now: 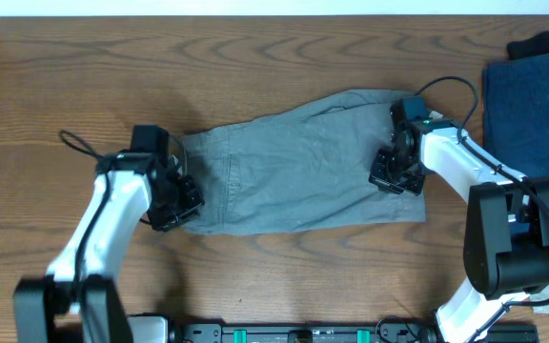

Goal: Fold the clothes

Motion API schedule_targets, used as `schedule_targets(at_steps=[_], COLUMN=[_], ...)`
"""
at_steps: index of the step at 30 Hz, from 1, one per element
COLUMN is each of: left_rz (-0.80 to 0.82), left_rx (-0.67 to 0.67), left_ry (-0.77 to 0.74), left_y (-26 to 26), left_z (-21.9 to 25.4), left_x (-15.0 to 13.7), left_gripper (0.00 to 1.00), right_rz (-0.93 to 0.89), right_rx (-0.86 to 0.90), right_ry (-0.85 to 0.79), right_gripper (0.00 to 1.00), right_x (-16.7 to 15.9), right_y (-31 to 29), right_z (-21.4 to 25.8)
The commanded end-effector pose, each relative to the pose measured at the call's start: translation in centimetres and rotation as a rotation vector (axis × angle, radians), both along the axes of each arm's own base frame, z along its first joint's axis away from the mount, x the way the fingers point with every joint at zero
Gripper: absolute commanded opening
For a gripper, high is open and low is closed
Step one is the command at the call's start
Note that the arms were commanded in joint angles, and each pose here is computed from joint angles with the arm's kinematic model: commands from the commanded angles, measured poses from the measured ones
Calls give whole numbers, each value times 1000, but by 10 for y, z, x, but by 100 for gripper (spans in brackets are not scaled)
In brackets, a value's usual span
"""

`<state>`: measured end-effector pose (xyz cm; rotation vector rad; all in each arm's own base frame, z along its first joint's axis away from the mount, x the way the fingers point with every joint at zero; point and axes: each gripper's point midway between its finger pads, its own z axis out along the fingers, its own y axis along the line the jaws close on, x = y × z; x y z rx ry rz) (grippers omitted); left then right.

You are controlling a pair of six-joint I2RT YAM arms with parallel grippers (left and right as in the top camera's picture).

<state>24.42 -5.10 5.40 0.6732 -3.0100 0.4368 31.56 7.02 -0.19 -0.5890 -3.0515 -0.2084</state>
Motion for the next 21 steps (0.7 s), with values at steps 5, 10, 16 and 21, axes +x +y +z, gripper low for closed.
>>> schedule_targets(at_steps=[5, 10, 16, 21], left_rz=[18, 40, 103, 110], left_rx=[88, 153, 215, 197], left_ry=[-168, -256, -324, -308], left_y=[15, 28, 52, 52], left_z=[31, 38, 43, 41], left_x=[9, 27, 45, 42], left_gripper=[6, 43, 47, 12], right_rz=[-23, -51, -24, -5], right_rx=[-63, -189, -214, -138], right_ry=[-143, -197, -175, -145], right_gripper=[1, 7, 42, 1], right_x=[14, 3, -7, -9], right_y=[-16, -40, -45, -28], right_z=[59, 91, 94, 76])
